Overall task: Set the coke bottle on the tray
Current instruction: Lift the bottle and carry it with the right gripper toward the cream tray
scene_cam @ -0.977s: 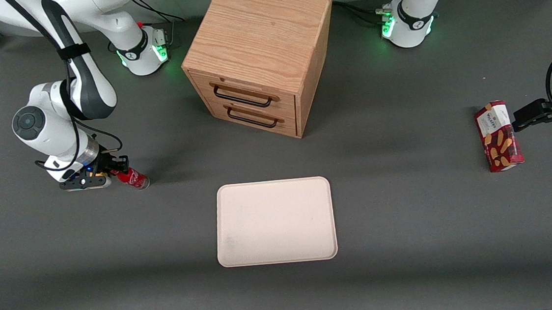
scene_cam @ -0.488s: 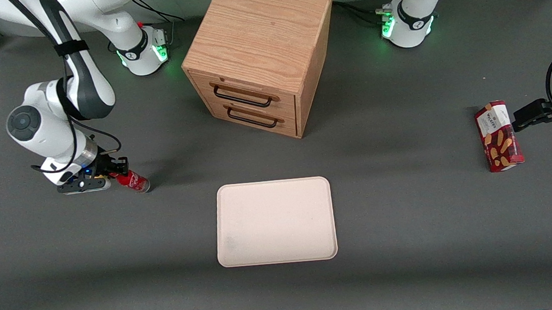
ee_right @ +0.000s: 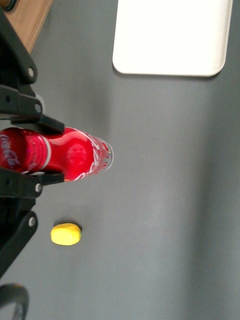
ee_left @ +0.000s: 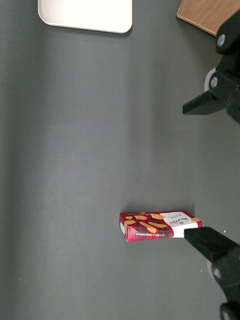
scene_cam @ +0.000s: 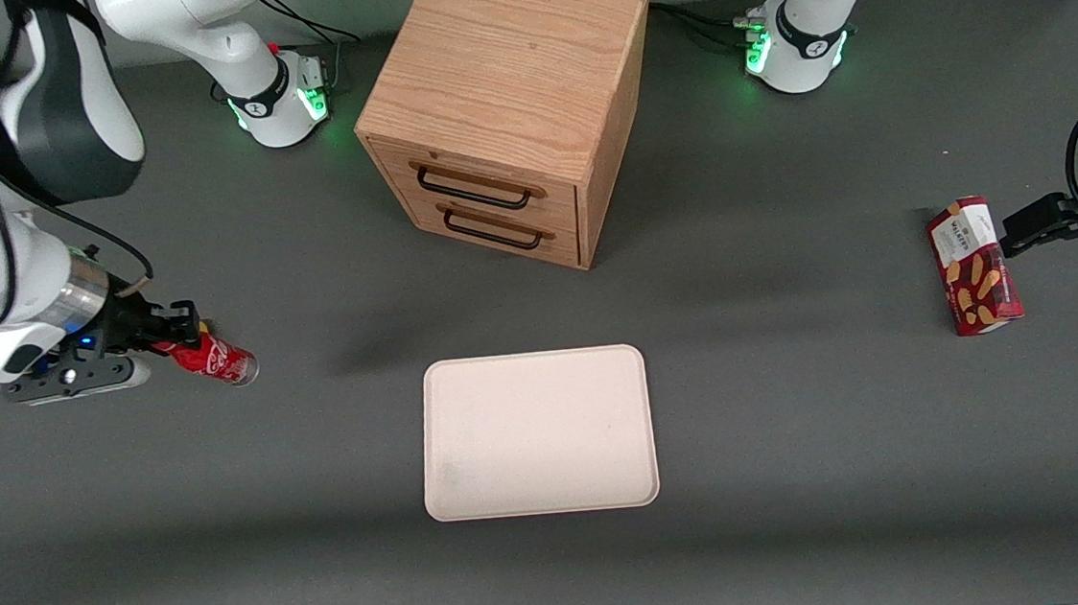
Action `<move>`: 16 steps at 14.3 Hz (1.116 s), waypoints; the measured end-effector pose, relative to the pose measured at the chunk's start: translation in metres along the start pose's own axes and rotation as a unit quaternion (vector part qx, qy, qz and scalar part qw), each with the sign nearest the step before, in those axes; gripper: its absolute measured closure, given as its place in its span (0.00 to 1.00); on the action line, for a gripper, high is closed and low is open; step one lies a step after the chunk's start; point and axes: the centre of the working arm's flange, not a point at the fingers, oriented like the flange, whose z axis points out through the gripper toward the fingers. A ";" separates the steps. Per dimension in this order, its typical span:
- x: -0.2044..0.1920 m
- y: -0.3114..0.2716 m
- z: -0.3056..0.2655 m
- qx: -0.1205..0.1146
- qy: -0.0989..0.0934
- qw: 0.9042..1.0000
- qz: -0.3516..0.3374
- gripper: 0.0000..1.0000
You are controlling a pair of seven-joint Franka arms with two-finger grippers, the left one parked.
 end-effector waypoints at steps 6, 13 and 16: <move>0.062 -0.072 -0.022 0.023 0.007 0.999 -0.022 0.63; 0.130 -0.140 0.075 0.057 0.067 0.996 -0.017 0.63; 0.146 -0.162 0.115 0.072 0.089 0.993 -0.026 0.63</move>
